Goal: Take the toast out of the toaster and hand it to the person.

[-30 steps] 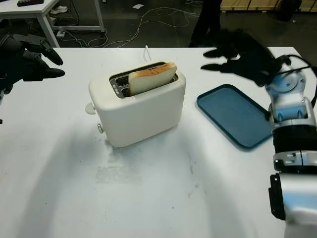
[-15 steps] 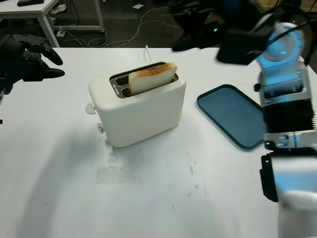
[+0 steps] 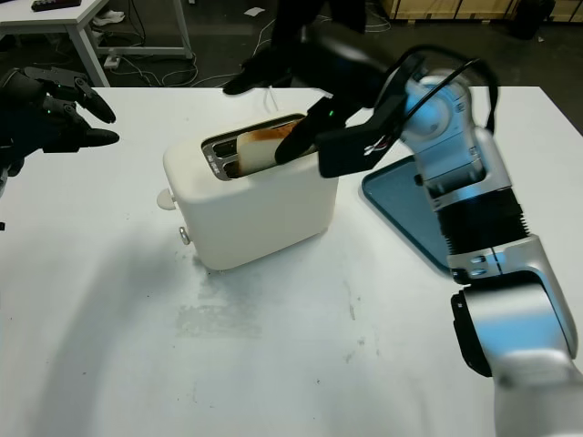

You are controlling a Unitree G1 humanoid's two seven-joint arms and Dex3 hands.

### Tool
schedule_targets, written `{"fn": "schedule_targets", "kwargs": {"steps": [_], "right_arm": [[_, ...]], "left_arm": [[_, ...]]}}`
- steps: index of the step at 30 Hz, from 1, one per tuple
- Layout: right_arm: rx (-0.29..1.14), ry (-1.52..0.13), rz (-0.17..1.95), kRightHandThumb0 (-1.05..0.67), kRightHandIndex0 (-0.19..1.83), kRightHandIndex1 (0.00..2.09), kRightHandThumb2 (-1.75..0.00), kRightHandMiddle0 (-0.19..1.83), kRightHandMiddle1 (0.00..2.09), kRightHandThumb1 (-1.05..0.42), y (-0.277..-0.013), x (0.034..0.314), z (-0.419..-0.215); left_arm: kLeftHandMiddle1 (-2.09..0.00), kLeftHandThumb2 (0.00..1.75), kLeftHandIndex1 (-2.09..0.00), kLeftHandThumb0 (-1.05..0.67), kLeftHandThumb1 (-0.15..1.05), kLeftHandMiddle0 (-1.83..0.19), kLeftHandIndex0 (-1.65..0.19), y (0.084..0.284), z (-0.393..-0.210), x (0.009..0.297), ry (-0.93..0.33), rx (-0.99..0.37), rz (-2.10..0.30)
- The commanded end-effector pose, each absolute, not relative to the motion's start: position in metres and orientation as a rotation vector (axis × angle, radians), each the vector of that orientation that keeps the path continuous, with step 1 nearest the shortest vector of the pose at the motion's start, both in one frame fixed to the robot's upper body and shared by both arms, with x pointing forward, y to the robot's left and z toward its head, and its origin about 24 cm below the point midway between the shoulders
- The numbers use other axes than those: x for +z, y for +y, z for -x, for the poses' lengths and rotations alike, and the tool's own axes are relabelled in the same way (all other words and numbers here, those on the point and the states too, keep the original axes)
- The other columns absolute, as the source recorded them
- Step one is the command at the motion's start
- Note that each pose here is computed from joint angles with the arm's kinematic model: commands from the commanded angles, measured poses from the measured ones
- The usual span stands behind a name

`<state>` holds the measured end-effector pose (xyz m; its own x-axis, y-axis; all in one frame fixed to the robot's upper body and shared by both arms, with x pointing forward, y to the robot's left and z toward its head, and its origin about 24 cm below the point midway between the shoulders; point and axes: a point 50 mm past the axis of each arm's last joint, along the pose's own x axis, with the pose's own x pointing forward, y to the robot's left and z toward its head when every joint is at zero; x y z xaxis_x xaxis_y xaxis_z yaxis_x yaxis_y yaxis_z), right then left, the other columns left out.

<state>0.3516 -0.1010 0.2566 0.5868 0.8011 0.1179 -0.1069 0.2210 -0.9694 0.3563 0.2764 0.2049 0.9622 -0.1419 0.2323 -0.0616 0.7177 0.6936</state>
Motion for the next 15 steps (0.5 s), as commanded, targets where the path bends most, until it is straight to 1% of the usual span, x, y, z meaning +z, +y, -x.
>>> {"fn": "schedule_targets", "kwargs": {"steps": [1, 5, 10, 15], "right_arm": [[0.714, -0.739, 1.214, -0.84, 0.2, 1.08, 0.0, 0.7, 0.07, -0.64, -0.096, 0.254, -0.352], [0.712, -0.729, 1.242, -0.8, 0.18, 1.1, 0.0, 0.7, 0.08, -0.64, -0.098, 0.248, -0.356], [0.697, -0.719, 1.275, -0.73, 0.2, 1.08, 0.0, 0.7, 0.09, -0.65, -0.101, 0.243, -0.361], [0.678, -0.709, 1.276, -0.62, 0.26, 1.03, -0.01, 0.72, 0.12, -0.66, -0.104, 0.239, -0.364]], "left_arm": [[-0.99, 0.01, -1.0, -1.05, 0.68, -1.09, -0.98, 0.278, -0.356, 0.204, -0.281, -0.033, -0.751], [-0.99, 0.01, -1.0, -1.05, 0.68, -1.09, -0.97, 0.278, -0.355, 0.203, -0.285, -0.034, -0.748], [-0.98, 0.0, -0.99, -1.05, 0.68, -1.09, -0.98, 0.278, -0.355, 0.204, -0.277, -0.029, -0.75], [-0.98, 0.01, -0.99, -1.05, 0.69, -1.09, -0.97, 0.278, -0.355, 0.204, -0.286, -0.033, -0.759]]}}
